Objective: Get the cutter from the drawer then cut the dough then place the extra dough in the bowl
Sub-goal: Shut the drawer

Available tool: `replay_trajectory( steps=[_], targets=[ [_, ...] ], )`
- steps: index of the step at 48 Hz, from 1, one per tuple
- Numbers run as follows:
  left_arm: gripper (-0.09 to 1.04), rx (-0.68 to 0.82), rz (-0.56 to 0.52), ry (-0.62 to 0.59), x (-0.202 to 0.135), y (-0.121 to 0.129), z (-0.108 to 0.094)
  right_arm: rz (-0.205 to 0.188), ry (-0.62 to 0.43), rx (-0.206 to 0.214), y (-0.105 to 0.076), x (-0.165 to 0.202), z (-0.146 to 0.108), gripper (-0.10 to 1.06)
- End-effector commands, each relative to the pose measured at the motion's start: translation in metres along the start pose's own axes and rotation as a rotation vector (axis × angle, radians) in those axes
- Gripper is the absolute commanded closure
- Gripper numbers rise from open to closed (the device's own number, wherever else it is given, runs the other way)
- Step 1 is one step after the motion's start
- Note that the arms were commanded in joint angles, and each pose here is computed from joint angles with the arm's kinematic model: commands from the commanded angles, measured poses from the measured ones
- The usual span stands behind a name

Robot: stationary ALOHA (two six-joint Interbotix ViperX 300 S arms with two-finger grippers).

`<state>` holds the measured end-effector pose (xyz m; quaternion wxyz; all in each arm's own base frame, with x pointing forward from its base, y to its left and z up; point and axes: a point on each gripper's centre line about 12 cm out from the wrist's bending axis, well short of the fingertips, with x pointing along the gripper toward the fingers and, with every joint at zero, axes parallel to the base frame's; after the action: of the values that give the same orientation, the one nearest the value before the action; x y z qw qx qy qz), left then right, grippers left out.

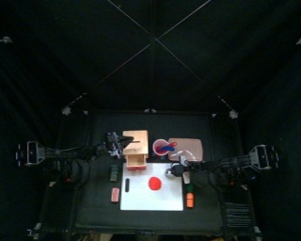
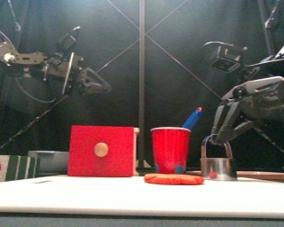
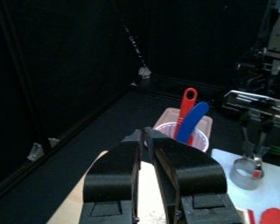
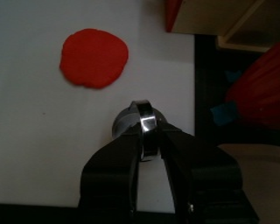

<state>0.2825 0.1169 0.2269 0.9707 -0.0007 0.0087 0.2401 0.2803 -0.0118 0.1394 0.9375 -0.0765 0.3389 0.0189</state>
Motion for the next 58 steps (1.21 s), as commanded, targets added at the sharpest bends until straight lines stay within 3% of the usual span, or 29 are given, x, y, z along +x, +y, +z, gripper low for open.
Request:
replay_trajectory(
  steps=[1,10,16,26,33,37,46,58],
  targets=[
    [0.38,0.012,0.021,0.024,0.012,0.011,0.01,0.001,-0.039,0.005,0.0,0.0,0.016,0.27],
    [0.39,0.003,0.056,0.077,0.025,0.028,0.027,0.005,-0.045,0.012,0.002,0.0,0.028,0.18],
    [0.39,0.007,0.087,0.124,0.033,0.043,0.036,0.002,-0.096,0.004,0.0,0.001,0.053,0.18],
    [0.41,0.081,0.071,0.391,0.052,0.061,0.025,0.018,-0.172,-0.039,0.006,0.011,0.094,0.19],
    [0.48,0.185,0.038,0.503,0.071,0.063,0.023,0.035,-0.168,-0.057,0.012,0.031,0.108,0.27],
    [0.52,0.226,0.033,0.554,0.08,0.067,0.019,0.04,-0.154,-0.035,0.013,0.047,0.112,0.38],
    [0.55,0.281,0.03,0.706,0.099,0.079,-0.002,0.053,-0.147,-0.063,0.019,0.077,0.125,0.6],
    [0.55,0.305,-0.032,0.836,0.114,0.08,-0.027,0.052,-0.134,-0.051,0.019,0.108,0.137,0.61]
  ],
)
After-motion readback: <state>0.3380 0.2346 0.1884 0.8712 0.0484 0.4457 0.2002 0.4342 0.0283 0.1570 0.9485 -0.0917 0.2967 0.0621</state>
